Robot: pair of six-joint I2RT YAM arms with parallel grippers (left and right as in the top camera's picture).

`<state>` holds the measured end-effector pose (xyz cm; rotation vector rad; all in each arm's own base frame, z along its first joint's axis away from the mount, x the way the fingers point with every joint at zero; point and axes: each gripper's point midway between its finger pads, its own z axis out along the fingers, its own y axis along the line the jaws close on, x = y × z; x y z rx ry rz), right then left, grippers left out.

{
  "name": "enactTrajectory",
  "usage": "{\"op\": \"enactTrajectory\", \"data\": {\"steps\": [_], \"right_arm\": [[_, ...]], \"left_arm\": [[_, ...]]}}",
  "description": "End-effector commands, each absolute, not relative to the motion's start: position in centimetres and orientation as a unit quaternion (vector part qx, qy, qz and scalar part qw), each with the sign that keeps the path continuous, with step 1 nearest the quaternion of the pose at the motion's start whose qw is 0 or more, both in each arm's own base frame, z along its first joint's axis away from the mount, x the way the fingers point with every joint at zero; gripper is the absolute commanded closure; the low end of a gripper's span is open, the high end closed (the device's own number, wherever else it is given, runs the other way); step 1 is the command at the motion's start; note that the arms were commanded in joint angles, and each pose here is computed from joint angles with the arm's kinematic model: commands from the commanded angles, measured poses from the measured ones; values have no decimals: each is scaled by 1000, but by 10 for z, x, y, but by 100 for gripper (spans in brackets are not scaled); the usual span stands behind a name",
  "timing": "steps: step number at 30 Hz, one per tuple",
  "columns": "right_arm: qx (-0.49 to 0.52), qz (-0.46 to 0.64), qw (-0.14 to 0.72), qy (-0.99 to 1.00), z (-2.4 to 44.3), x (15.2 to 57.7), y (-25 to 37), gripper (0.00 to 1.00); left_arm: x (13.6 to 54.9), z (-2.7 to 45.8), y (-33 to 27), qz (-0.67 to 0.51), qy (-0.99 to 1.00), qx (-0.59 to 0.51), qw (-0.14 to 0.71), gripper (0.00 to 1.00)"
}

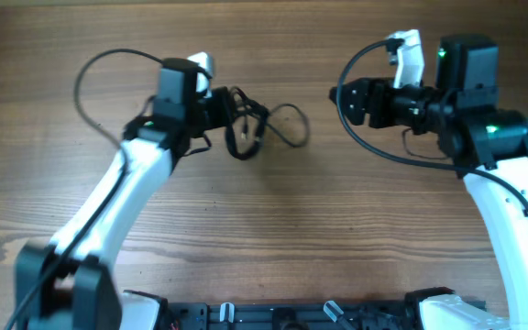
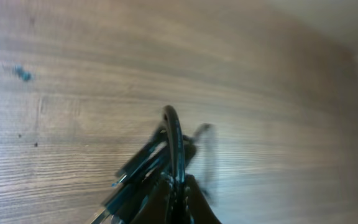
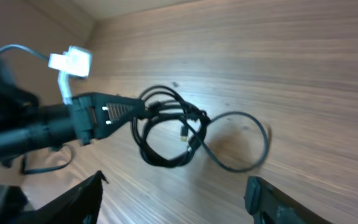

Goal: Untangle cables
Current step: 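Lift the cable bundle with both grippers and pull loops apart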

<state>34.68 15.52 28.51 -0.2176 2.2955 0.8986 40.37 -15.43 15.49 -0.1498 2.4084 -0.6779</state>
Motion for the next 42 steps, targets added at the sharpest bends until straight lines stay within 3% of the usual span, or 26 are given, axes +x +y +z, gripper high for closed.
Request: {"op": "enactTrajectory", "data": {"steps": [1, 13, 19, 22, 31, 38, 42], "right_arm": [[-45, 376, 298, 876, 287, 345, 183, 28], [-64, 412, 248, 874, 245, 366, 254, 33], [-43, 440, 189, 877, 222, 363, 281, 37], [-56, 443, 200, 872, 223, 365, 287, 38], [-304, 326, 325, 834, 213, 371, 278, 36], [-379, 299, 362, 798, 216, 375, 280, 36], [-445, 344, 357, 746, 216, 359, 297, 36]], "left_arm": [[387, 200, -162, -329, 888, -44, 318, 96], [372, 232, -154, -475, 841, -105, 239, 96], [370, 236, -152, -489, 835, -104, 231, 96], [371, 237, -152, -490, 833, -104, 233, 96], [373, 254, -157, -547, 798, -178, 178, 96], [364, 264, -153, -588, 772, -212, 115, 96], [360, 268, -155, -601, 765, -211, 97, 96]]}}
